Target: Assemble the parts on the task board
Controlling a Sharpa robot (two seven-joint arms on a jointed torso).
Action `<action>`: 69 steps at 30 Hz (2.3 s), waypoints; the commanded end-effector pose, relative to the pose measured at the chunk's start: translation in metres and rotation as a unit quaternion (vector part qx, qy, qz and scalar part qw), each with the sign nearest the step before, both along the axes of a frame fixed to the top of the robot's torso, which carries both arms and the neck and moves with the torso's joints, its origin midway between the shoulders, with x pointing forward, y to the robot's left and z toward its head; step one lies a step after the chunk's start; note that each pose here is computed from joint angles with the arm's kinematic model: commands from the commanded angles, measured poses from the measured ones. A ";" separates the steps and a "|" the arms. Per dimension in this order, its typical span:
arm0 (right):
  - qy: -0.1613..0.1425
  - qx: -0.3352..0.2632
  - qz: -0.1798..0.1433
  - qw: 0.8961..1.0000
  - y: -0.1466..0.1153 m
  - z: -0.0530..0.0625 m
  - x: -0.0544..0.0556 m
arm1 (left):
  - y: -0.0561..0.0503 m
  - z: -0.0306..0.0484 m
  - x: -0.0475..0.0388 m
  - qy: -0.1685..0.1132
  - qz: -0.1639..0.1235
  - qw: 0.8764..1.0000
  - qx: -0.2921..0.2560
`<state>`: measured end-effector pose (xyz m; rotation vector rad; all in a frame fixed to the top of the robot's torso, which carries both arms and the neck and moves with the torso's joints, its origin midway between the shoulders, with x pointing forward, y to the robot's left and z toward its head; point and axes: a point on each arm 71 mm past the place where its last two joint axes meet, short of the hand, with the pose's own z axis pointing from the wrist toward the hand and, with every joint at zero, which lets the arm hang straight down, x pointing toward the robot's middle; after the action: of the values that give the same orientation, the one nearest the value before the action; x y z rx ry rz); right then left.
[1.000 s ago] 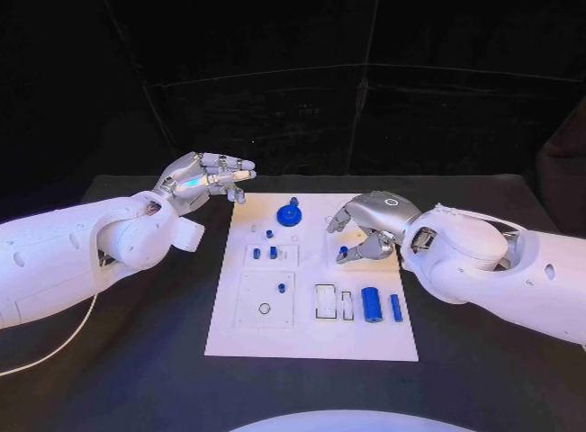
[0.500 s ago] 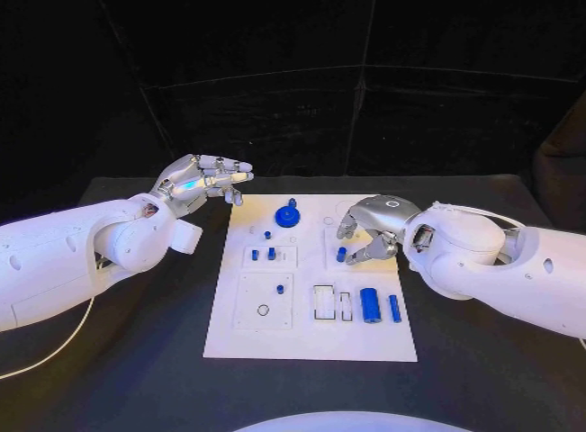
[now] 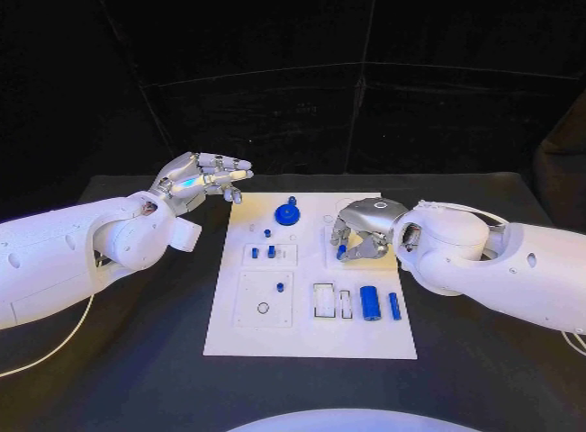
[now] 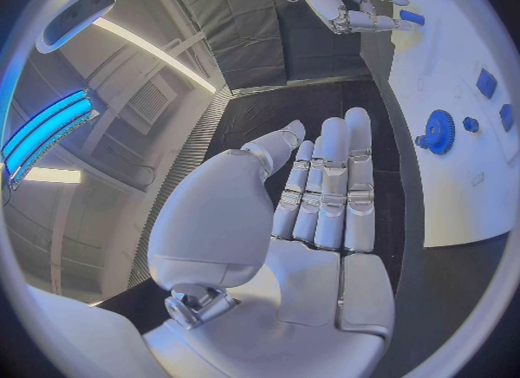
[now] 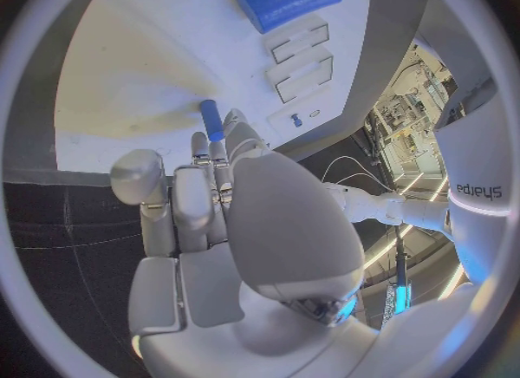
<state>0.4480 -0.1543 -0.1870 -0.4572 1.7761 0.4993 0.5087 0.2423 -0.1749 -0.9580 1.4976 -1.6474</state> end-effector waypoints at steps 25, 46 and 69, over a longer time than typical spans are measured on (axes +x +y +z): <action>-0.036 0.026 0.017 0.999 0.007 0.003 0.001 | 0.000 0.0010 -0.0002 0.000 -0.005 1.000 -0.005; -0.049 0.144 0.087 0.985 0.042 0.030 -0.036 | -0.002 0.0009 -0.0002 0.000 -0.006 1.000 -0.005; 0.017 0.105 0.196 0.975 0.127 -0.026 -0.060 | -0.007 0.0018 -0.0011 -0.002 -0.011 1.000 -0.008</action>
<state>0.3895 -0.0282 -0.2102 -0.5984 1.6326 0.9727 0.5078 0.2372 -0.1749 -0.9546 1.5057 -1.6590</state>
